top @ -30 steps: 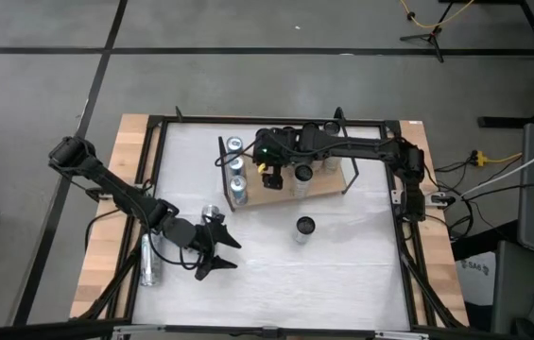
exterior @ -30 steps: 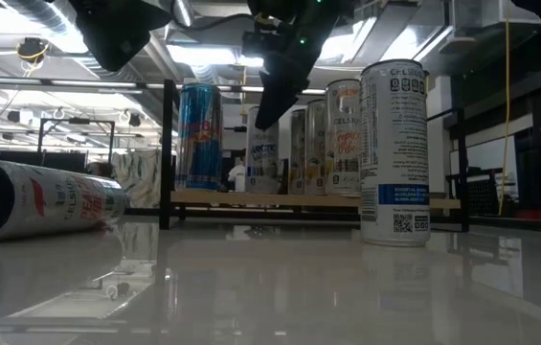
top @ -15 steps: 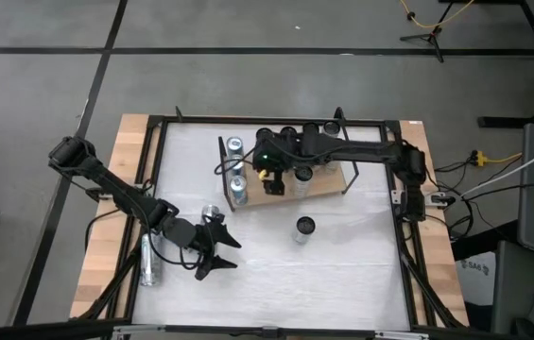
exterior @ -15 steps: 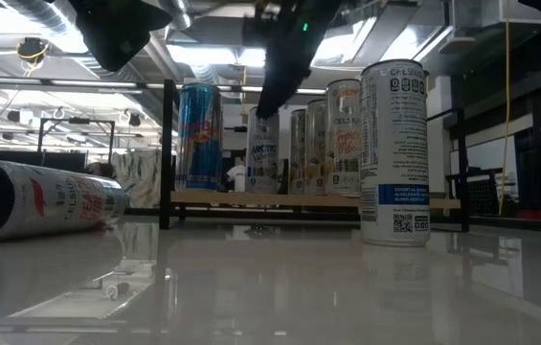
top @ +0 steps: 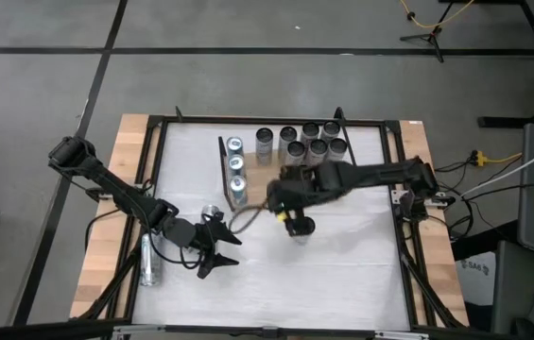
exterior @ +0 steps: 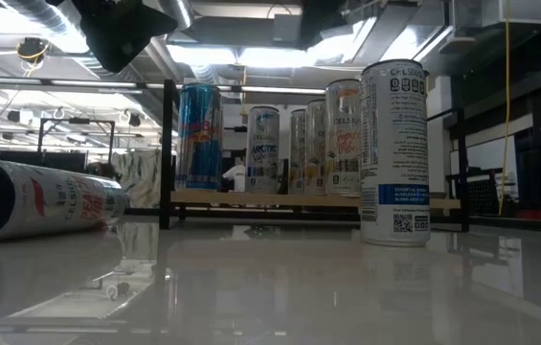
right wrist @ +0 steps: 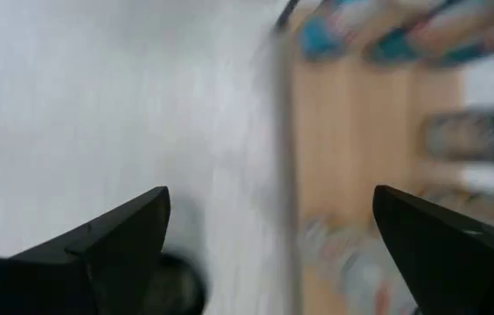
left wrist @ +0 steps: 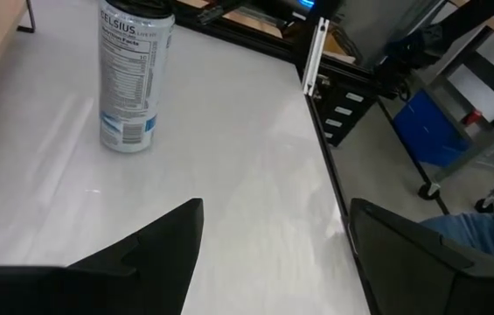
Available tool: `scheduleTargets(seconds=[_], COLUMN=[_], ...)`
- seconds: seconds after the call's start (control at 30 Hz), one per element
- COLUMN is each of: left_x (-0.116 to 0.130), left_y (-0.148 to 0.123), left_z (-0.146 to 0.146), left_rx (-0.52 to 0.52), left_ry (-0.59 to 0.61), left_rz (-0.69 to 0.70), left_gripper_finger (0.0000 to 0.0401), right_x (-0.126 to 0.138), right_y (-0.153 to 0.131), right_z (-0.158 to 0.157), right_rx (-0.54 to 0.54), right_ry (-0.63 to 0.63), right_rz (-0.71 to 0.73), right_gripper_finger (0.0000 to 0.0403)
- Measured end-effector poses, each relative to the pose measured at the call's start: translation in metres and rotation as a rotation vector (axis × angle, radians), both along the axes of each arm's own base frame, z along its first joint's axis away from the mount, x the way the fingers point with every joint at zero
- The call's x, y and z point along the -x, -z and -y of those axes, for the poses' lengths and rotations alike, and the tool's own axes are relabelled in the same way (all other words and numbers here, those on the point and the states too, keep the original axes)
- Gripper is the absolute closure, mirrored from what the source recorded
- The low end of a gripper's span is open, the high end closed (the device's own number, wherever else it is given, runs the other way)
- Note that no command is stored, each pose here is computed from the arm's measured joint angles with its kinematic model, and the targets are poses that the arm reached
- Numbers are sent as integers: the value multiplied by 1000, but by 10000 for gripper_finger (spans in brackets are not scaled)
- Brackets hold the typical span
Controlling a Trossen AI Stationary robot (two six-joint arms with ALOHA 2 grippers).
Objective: Place canned beverage on shelf
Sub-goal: Put the white-blue soda can on the shelf aligned with the other white-blue soda can
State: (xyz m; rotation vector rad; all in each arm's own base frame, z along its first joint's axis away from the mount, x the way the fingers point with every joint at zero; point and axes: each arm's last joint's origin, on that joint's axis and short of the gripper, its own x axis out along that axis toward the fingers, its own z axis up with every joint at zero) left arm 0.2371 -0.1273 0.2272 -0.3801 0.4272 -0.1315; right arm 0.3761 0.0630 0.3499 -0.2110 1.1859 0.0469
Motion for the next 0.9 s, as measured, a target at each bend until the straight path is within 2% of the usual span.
scheduleTargets(seconds=[0.27, 0.47, 0.9], left_x=[0, 0, 0], left_y=[0, -1, -1], left_z=[0, 0, -1], left_rx=[0, 4, -4], left_ry=[-1, -1, -24], left_rz=[1, 7, 12], left_gripper_finger=[119, 119, 119], right_x=[23, 34, 65], right_y=[20, 32, 10], right_z=[-33, -23, 1], right_rx=[16, 25, -57], right_ry=[-30, 22, 81], right_rz=[-168, -202, -30], right_gripper_finger=[8, 8, 8])
